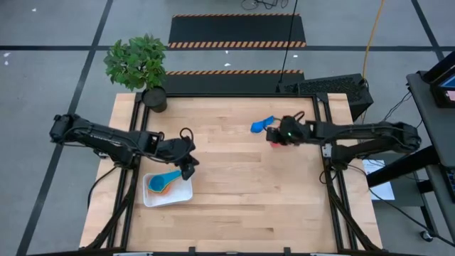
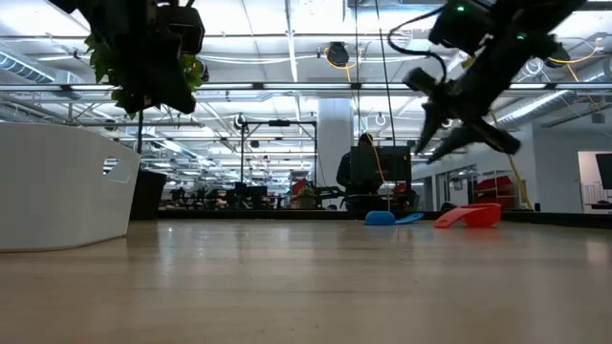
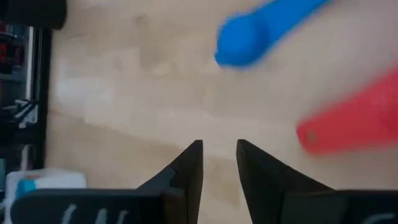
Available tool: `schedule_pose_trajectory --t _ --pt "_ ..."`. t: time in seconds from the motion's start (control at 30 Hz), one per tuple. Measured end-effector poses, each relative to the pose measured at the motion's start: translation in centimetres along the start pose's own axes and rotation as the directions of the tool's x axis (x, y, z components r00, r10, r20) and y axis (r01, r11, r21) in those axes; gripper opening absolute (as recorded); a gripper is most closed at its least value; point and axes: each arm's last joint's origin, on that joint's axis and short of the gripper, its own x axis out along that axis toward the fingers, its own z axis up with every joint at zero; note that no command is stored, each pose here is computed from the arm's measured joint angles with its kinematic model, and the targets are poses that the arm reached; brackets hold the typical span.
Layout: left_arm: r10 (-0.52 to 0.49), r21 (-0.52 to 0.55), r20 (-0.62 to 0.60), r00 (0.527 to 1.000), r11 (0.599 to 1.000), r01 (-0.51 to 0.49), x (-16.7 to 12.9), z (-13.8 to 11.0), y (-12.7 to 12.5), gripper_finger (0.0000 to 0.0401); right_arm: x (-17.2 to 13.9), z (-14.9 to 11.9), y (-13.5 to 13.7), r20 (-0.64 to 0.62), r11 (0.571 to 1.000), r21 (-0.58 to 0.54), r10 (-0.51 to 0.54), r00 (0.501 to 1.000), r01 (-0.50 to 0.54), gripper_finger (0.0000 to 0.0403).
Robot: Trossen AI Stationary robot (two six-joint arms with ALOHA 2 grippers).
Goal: Nest measuring cups in basket
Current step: Stack the red measuring cup on top of the light blue measuring cup in the white bin
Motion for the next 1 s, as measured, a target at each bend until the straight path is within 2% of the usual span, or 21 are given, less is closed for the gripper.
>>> schedule_pose_trajectory --t 0.1,0.2,0.4,0.57,0.8,1.0 --pt "0.025 0.034 0.018 1.000 0.999 -0.025 0.0 0.6 0.8 0.0026 0.7 1.5 0.9 0.032 0.997 -0.063 -0.045 0.998 0.047 0.0090" --pt "0.050 0.049 0.033 0.998 0.997 -0.051 0.0 1.2 1.6 0.0026 2.4 2.4 0.4 0.000 0.990 -0.097 -0.104 0.995 0.104 0.0090" --pt "0.061 -0.019 0.039 0.997 0.998 -0.061 0.0 1.7 2.3 0.0026 6.3 3.1 -0.8 -0.112 0.970 -0.196 -0.167 0.980 0.143 0.0090" --pt "0.056 -0.058 0.036 0.998 0.997 -0.054 0.0 1.6 2.2 0.0026 7.7 3.0 -1.7 -0.188 0.964 -0.205 -0.208 0.960 0.169 0.0090" --pt "0.045 -0.049 0.028 0.999 0.998 -0.043 0.0 1.4 1.9 0.0026 6.4 1.8 -2.2 -0.261 0.941 -0.243 -0.298 0.918 0.236 0.0090" --pt "0.045 0.015 0.028 0.999 0.999 -0.045 0.0 1.3 1.8 0.0026 3.0 0.7 -1.6 -0.225 0.947 -0.195 -0.298 0.928 0.257 0.0090"
